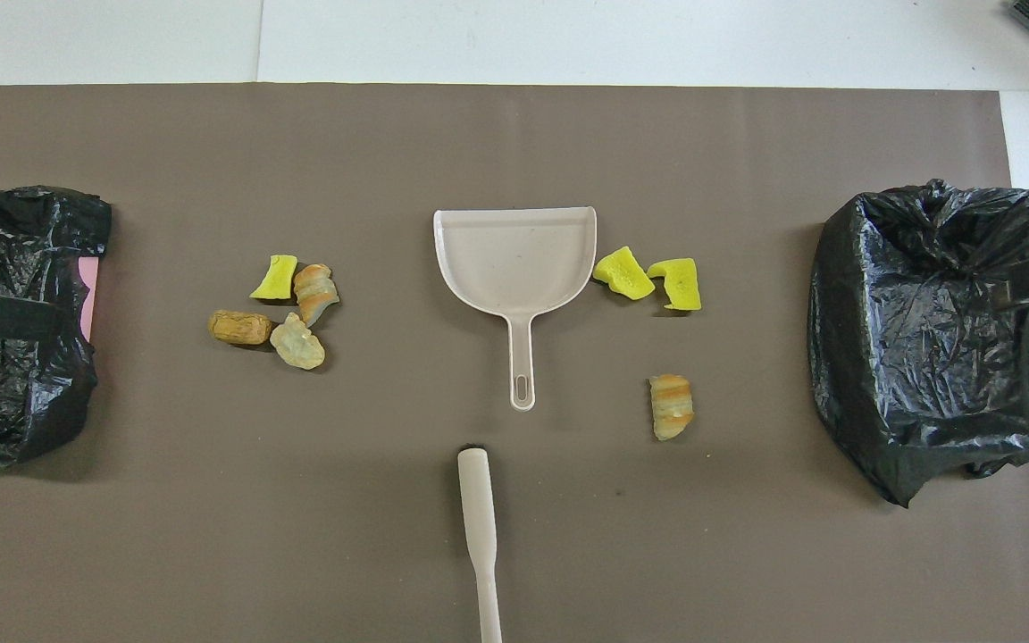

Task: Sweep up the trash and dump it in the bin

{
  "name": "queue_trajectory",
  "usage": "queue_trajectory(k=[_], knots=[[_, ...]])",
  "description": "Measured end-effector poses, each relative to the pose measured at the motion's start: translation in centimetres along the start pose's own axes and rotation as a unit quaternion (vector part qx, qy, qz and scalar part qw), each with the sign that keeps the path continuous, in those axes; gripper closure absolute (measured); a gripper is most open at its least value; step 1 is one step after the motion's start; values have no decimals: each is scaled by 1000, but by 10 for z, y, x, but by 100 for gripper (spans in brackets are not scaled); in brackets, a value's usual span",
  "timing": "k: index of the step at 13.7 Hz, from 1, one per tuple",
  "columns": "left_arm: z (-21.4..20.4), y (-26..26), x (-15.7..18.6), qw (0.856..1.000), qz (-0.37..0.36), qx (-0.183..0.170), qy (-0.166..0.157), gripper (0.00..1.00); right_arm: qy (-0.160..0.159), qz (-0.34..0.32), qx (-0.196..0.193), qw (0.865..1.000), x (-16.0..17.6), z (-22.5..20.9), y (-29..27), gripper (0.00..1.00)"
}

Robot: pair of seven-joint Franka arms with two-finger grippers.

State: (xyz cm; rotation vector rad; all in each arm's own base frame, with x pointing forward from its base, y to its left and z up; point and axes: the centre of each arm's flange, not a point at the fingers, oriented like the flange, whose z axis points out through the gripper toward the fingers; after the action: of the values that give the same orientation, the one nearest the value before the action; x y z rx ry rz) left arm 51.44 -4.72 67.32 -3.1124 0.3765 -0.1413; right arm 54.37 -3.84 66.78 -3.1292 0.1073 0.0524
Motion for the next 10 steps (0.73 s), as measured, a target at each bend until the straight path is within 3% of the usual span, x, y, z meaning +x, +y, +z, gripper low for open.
queue_trajectory(k=[4, 10], knots=[[4, 3, 0, 1000, -22, -1, -4, 0, 0, 0, 0, 1000, 0, 0, 0, 0], [41, 55, -15, 999, -20, -13, -45, 0, 0, 0, 0, 1000, 0, 0, 0, 0]])
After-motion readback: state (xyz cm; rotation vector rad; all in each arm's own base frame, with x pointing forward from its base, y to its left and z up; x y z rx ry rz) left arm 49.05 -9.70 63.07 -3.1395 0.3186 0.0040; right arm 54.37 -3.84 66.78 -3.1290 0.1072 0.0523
